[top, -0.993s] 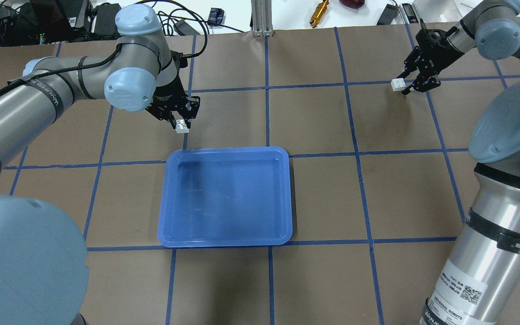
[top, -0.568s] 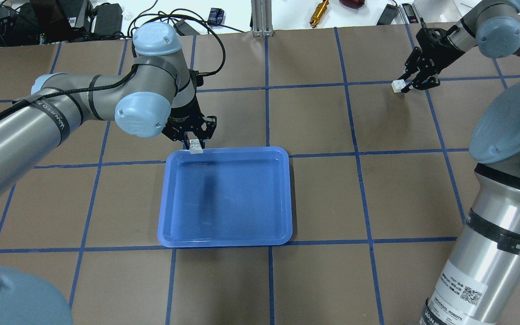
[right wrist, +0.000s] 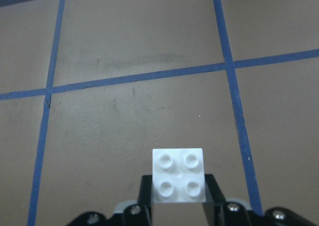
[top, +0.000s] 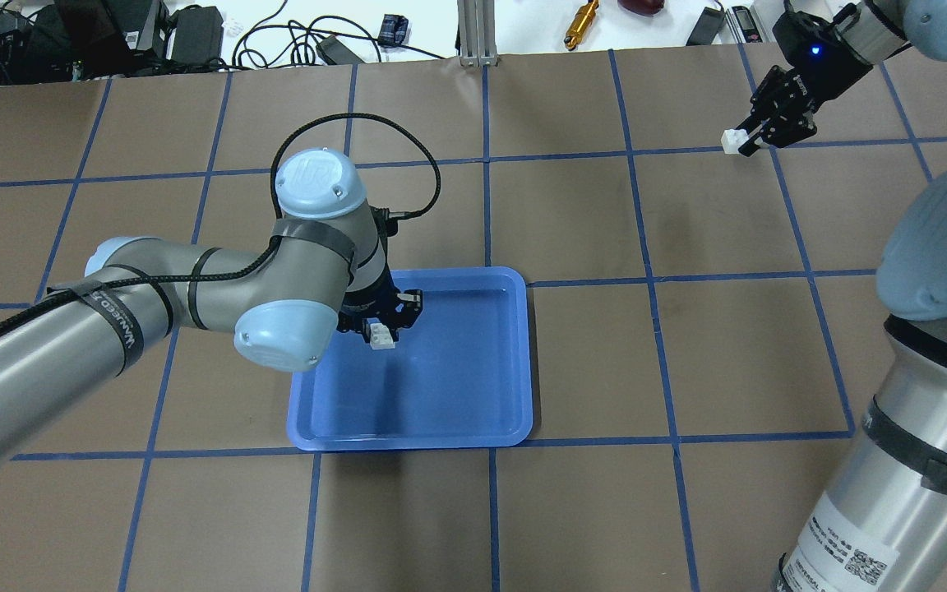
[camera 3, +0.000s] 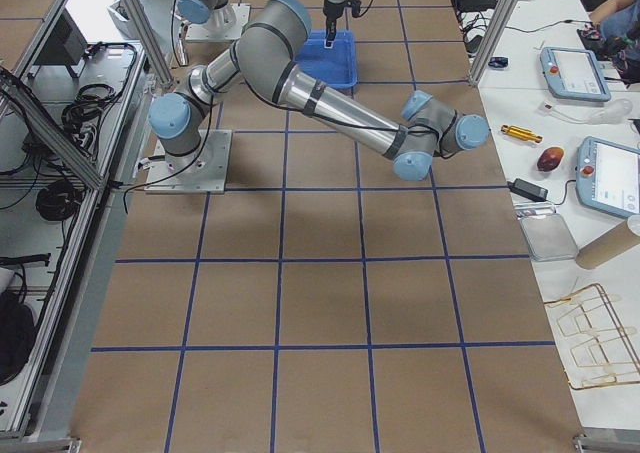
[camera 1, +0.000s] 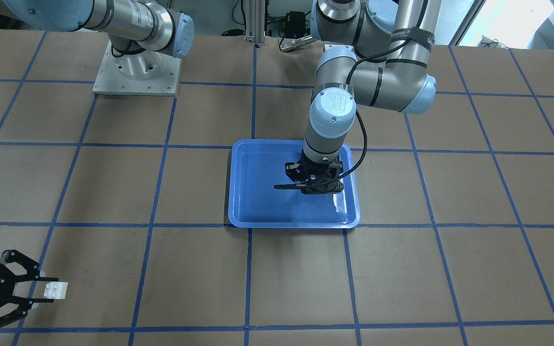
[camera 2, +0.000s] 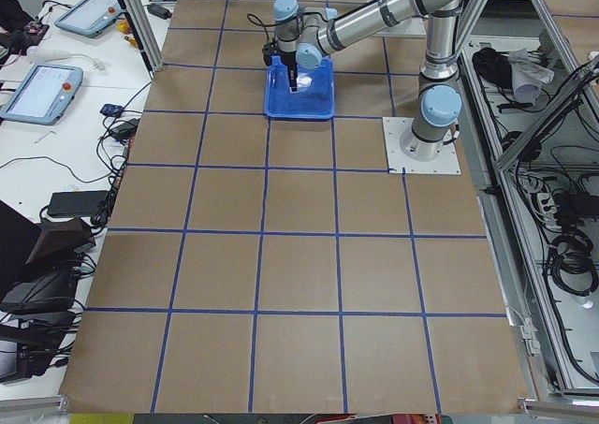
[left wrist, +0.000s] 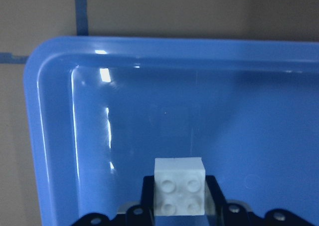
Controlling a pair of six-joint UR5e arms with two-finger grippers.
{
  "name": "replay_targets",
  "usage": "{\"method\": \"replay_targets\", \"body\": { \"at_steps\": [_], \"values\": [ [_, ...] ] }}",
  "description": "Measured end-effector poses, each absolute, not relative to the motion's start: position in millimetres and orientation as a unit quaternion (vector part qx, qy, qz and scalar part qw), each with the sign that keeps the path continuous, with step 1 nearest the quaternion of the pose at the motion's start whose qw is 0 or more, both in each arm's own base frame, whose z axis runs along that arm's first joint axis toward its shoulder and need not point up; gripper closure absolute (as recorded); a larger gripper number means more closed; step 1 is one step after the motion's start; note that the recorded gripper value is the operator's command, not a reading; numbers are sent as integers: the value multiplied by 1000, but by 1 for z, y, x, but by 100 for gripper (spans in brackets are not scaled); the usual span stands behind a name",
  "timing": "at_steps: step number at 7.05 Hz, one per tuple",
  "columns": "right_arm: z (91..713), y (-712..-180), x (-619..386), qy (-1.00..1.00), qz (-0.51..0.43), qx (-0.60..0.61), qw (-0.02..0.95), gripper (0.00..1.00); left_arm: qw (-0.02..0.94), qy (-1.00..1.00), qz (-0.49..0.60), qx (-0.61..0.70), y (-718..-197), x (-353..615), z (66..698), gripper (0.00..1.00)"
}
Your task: Assemble white blocks and place on blue tray
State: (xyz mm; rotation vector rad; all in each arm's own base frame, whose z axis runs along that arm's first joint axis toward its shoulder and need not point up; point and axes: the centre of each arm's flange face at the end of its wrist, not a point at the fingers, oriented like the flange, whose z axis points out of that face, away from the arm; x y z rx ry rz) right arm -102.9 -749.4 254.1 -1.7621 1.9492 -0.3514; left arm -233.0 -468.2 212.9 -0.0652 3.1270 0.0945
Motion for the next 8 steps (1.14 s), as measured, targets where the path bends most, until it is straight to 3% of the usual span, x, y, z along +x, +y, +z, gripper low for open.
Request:
{"method": "replay_targets", "body": {
  "at_steps": [4,7,8],
  "values": [
    [322,-691,-68,732,-136,-602,288,100,4,1000,22,-10,-449,-257,199,100],
    [343,-625,-7,788,-152,-547,238,100,7,999,32,-15,-441,-261,192,100],
    [349,-592,11,799,-160,-536,220,100,8,999,35,-15,-439,-260,190,31]
  ]
}}
